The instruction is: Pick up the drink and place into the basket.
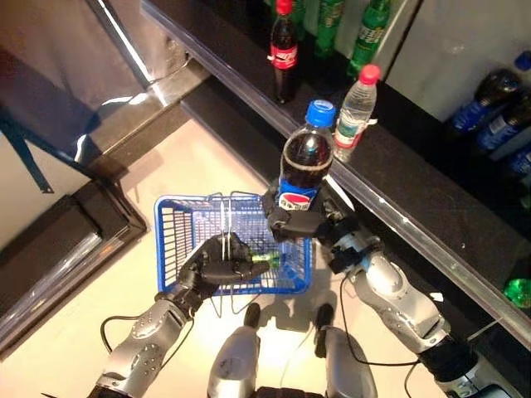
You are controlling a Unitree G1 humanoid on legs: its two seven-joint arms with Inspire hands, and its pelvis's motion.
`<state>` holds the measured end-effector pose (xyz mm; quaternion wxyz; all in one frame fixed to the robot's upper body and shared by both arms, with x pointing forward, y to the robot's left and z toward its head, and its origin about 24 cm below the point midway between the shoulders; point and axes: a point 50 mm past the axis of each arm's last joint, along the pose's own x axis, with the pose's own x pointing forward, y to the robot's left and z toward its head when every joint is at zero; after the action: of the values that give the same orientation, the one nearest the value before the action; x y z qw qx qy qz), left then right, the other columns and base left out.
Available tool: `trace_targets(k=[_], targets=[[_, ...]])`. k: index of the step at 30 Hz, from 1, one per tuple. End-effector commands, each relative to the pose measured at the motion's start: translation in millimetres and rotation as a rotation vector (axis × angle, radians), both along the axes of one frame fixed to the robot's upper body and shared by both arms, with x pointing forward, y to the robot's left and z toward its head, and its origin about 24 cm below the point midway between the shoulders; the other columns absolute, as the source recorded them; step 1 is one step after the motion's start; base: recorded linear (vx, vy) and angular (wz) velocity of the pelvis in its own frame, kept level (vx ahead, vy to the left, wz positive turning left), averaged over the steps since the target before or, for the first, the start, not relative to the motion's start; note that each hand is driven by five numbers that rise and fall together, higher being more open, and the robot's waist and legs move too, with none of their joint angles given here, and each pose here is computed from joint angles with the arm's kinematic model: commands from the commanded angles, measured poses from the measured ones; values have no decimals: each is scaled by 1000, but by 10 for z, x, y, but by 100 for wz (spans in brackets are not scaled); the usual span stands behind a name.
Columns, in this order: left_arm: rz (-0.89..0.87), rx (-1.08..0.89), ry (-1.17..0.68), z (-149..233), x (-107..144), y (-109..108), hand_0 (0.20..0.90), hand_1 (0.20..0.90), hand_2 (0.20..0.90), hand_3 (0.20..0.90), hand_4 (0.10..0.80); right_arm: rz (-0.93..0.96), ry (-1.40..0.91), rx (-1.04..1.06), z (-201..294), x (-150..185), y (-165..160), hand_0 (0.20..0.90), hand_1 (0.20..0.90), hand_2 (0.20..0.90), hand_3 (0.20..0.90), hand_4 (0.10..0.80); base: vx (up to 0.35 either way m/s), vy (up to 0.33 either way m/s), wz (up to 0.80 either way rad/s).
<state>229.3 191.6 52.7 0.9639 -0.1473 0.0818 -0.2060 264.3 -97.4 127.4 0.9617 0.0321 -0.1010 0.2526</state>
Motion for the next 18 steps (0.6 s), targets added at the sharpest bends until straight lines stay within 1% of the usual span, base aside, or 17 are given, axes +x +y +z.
trace_targets(k=[1,7,10,18], targets=[[-357,-241,-581,1059,-138,-412,300,300,300,200,100,100,-247,181,463,-91,320,300,300,300,200,100,38,10,1],[-454,-271,-621,1191,-155,-504,300,300,300,200,100,76,-218,133,355,-44,381,300,300,300,200,100,21,12,1],[-463,-275,-631,1217,-157,-510,300,300,300,200,100,42,-192,84,237,-15,386,300,300,300,200,100,42,25,3],[-455,-307,-630,1228,-160,-438,300,300,300,200,100,-95,-44,-73,-371,123,257,300,300,300,200,100,0,5,6]])
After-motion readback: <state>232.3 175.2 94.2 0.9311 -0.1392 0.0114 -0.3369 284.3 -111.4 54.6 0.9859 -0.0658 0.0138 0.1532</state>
